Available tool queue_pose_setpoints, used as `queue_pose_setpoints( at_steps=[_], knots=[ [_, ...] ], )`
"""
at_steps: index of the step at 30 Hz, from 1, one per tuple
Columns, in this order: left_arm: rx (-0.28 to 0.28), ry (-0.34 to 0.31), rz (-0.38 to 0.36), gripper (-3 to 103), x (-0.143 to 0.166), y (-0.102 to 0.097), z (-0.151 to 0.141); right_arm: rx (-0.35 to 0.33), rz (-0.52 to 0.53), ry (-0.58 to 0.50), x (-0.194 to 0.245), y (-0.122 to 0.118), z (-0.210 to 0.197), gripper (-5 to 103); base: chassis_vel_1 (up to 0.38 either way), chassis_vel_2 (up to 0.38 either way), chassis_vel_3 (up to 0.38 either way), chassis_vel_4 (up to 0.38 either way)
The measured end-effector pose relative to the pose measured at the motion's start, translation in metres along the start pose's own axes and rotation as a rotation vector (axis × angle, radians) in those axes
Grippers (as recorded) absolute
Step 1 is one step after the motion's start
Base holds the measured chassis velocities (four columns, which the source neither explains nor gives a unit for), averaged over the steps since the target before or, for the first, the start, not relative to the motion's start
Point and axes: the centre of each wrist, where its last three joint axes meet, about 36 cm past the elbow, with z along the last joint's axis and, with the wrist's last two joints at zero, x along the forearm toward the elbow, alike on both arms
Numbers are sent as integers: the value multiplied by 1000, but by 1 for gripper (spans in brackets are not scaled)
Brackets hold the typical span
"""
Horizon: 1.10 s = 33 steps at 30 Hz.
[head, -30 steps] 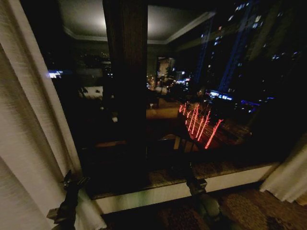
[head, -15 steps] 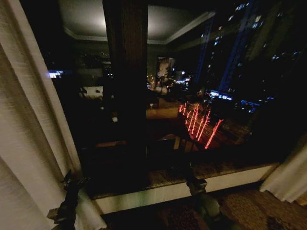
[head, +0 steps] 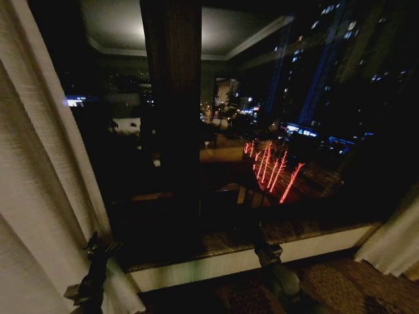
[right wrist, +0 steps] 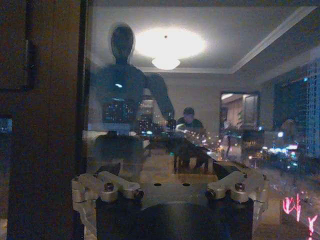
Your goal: Open the curtains by pulling them apart, changing their state from closed to fully open.
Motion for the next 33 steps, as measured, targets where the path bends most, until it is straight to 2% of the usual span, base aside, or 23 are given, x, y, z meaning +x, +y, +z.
queue_pose_setpoints(
  at_steps=[33],
  knots=[
    [0,0,0,100,0,0,0,0,0,0,0,0,0,100,0,0,0,0]
  ],
)
